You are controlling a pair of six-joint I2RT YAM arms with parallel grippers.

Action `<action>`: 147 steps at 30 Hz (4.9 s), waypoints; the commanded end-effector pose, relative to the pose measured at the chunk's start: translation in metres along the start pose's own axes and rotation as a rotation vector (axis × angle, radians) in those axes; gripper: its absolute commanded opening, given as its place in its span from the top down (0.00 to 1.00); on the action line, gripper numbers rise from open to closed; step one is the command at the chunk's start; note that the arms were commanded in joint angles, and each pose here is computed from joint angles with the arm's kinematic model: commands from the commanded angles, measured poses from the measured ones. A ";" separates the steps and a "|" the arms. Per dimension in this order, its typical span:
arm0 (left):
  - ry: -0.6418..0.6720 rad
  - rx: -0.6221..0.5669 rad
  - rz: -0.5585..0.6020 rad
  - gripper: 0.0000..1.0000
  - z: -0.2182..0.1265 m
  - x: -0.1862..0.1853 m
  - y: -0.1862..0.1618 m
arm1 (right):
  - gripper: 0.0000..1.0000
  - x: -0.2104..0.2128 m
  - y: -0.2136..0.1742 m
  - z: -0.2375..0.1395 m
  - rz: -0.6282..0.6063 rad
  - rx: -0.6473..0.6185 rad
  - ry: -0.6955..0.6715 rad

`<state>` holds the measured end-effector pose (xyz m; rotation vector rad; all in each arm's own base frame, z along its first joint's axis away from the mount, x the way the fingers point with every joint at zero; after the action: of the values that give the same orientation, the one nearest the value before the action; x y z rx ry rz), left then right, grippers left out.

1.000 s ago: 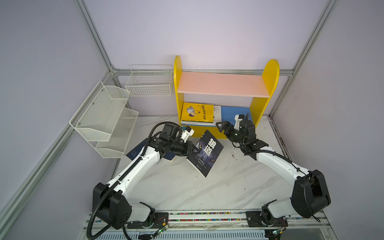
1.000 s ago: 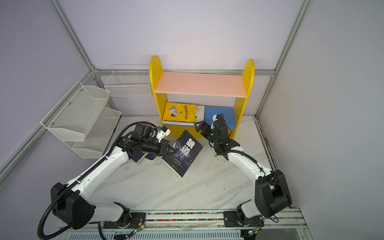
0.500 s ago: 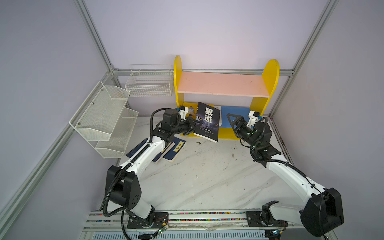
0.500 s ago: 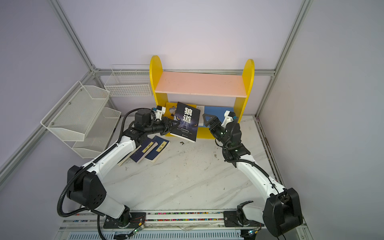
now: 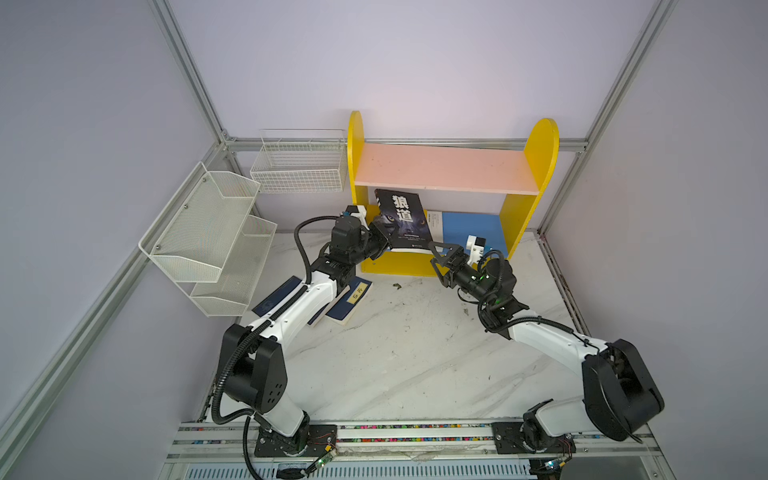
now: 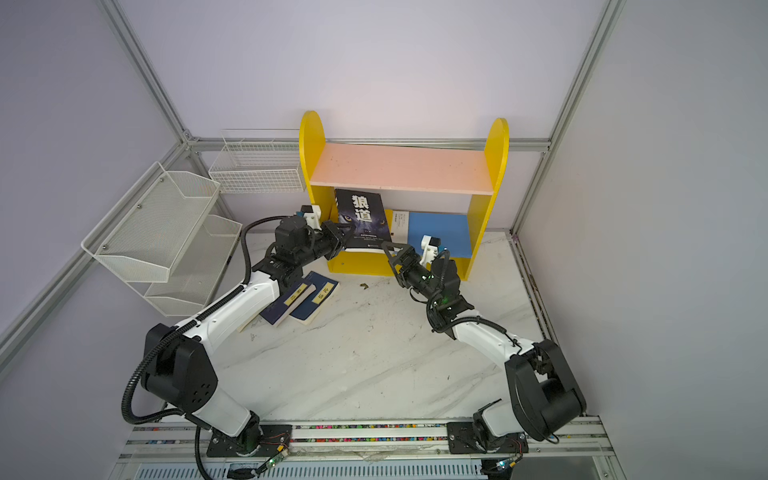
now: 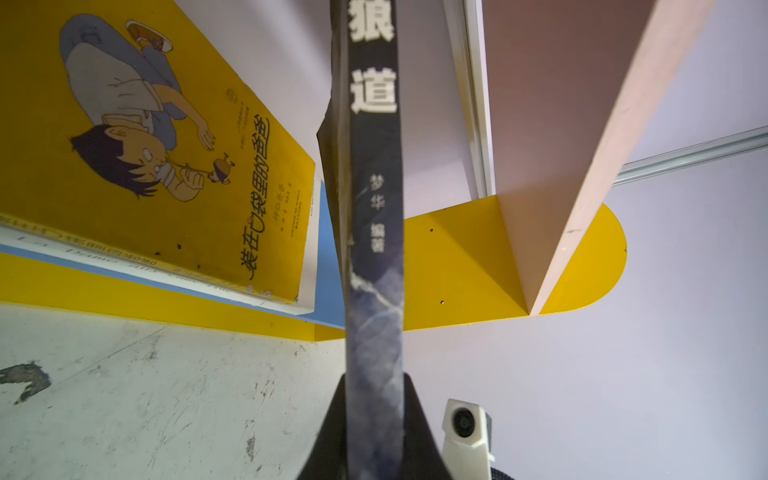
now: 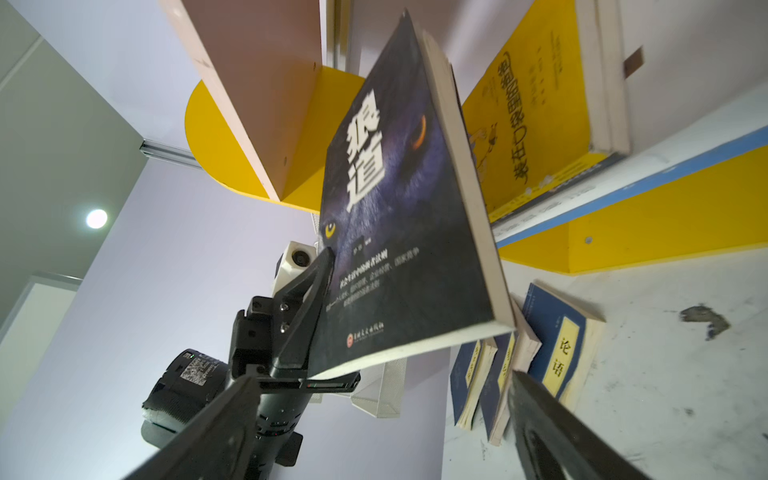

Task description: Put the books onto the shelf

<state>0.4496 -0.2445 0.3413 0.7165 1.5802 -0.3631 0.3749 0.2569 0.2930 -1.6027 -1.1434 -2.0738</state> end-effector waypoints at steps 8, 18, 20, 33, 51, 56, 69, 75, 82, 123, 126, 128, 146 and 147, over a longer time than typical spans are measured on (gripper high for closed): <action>-0.277 -0.121 0.030 1.00 -0.012 -0.093 0.005 | 0.08 0.035 0.014 0.026 0.009 -0.032 0.199; -0.272 -0.094 0.015 1.00 -0.005 -0.086 -0.010 | 0.55 0.025 0.024 0.044 0.081 -0.077 0.241; -0.266 -0.091 0.016 1.00 -0.005 -0.083 -0.012 | 0.63 0.022 0.028 0.042 0.096 -0.099 0.230; -0.189 -0.021 0.041 0.37 -0.008 -0.053 0.003 | 0.84 0.023 0.042 0.020 0.087 0.082 0.260; -0.108 0.075 0.097 0.25 -0.018 -0.023 0.022 | 0.83 0.040 0.038 -0.014 0.031 0.351 0.286; -0.073 0.007 0.124 0.22 -0.039 -0.020 0.043 | 0.83 0.038 0.040 -0.023 -0.016 0.372 0.225; -0.063 0.124 0.093 0.20 -0.021 -0.011 0.032 | 0.83 0.037 0.045 -0.012 -0.074 0.425 0.209; -0.097 0.160 0.061 0.24 -0.005 -0.017 0.026 | 0.83 0.038 0.045 -0.009 -0.092 0.439 0.231; -0.183 0.179 0.001 0.54 0.010 -0.026 0.021 | 0.83 0.025 0.046 -0.001 -0.072 0.433 0.230; -0.413 -0.222 -0.041 1.00 0.011 -0.072 0.061 | 0.31 -0.004 0.036 0.034 0.219 0.000 0.298; -0.417 -0.226 -0.041 1.00 0.007 -0.075 0.061 | 0.31 -0.009 0.041 0.034 0.222 -0.032 0.286; -0.418 -0.226 -0.043 1.00 0.004 -0.076 0.060 | 0.31 -0.009 0.048 0.031 0.213 -0.064 0.281; -0.373 -0.215 -0.024 0.93 -0.010 -0.072 0.041 | 0.87 -0.049 0.075 0.050 0.165 -0.080 0.070; -0.355 -0.213 -0.022 0.89 -0.010 -0.069 0.040 | 0.87 -0.050 0.076 0.051 0.149 -0.077 0.054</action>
<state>0.5006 -0.2305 0.3522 0.4433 1.4481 -0.3145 0.4649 0.2392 0.2920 -1.4793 -0.8794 -2.1113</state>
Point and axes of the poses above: each gripper's point midway between its finger pads, its own z axis out along the fingers, its own x axis along the line the jaws close on, y = z × x, the point moved 1 cm from there along -z, back along the fingers, and after that the axes turned 12 degrees about -z, right-handed, at the moved point
